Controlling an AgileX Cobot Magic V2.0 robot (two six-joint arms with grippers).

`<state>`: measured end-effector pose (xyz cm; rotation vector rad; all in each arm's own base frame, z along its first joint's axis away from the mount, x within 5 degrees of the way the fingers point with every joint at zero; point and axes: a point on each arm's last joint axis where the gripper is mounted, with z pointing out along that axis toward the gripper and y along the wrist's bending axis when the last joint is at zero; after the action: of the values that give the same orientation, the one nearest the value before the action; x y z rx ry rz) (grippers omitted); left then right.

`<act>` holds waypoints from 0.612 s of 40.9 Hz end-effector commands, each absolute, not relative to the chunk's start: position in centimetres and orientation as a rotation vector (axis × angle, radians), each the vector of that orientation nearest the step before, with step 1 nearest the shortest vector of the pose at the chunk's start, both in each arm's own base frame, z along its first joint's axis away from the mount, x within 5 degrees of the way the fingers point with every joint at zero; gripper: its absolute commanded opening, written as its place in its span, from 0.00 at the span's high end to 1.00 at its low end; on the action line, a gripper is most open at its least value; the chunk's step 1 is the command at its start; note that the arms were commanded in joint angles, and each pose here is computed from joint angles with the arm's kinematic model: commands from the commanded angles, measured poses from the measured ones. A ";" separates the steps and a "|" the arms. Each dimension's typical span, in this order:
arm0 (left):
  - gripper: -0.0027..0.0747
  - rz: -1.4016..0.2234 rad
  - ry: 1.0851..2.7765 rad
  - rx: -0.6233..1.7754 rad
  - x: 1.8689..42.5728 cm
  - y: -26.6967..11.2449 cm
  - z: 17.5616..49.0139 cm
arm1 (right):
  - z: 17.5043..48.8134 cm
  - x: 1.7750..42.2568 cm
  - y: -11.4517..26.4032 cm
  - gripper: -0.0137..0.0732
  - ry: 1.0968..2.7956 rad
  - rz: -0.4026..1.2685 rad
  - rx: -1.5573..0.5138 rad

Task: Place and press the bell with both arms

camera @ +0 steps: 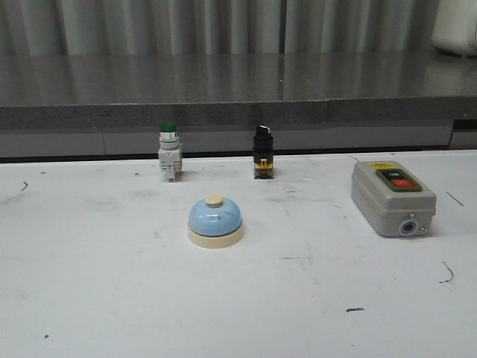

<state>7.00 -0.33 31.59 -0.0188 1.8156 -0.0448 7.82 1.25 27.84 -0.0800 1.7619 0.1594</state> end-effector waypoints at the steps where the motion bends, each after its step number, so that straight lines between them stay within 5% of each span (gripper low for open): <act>1: 0.99 -0.051 1.715 -0.040 7.1 -0.3 33.2 | 29.5 7.9 1.1 0.91 1.658 0.148 -0.071; 25: 0.99 -0.020 1.695 -0.033 6.4 -0.2 31.3 | 29.5 7.9 1.1 0.91 1.658 0.148 -0.071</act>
<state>6.75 -0.29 30.67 -0.0205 1.8027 -0.0367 7.82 1.25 27.84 -0.0800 1.7619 0.1594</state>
